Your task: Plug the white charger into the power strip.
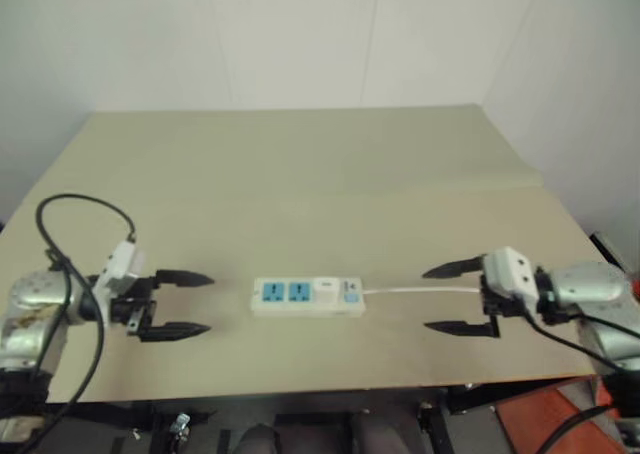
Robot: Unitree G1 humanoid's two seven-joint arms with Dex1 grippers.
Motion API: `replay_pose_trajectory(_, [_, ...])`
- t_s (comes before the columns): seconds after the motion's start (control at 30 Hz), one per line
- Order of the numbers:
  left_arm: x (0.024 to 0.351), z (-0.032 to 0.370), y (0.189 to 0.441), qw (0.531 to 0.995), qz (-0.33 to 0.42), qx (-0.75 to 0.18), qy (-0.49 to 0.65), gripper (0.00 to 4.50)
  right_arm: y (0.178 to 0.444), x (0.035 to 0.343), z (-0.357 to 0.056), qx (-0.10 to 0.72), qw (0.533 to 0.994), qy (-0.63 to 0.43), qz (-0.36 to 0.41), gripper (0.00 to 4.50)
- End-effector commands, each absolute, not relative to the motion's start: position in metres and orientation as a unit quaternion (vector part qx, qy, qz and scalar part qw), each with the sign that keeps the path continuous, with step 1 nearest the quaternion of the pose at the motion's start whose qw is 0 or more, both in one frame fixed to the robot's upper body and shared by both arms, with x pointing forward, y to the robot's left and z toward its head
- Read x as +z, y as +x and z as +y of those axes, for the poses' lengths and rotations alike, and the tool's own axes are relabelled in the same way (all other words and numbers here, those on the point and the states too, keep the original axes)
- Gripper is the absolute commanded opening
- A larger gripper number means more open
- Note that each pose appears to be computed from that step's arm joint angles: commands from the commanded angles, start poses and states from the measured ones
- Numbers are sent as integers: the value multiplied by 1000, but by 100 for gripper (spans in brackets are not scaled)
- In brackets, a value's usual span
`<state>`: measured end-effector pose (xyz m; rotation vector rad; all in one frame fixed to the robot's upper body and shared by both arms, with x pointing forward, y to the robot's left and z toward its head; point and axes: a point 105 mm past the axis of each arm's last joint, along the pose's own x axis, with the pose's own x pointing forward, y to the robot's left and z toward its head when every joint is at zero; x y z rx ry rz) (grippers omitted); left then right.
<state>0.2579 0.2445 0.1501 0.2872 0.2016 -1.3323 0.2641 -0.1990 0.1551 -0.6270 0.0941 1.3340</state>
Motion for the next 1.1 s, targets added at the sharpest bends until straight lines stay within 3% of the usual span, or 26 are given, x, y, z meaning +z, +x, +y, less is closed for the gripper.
replay_pose_trajectory(0.03, [162,248,256,774,73,-610,152,450,257,169,-202,601,743,-293,29,447])
replay_pose_trajectory(0.57, [156,241,264,782,55,-599,164,450,251,169,-220,551,779,-295,48,447])
replay_pose_trajectory(1.1, [149,234,270,786,48,-593,165,450,247,167,-220,545,784,-292,55,447])
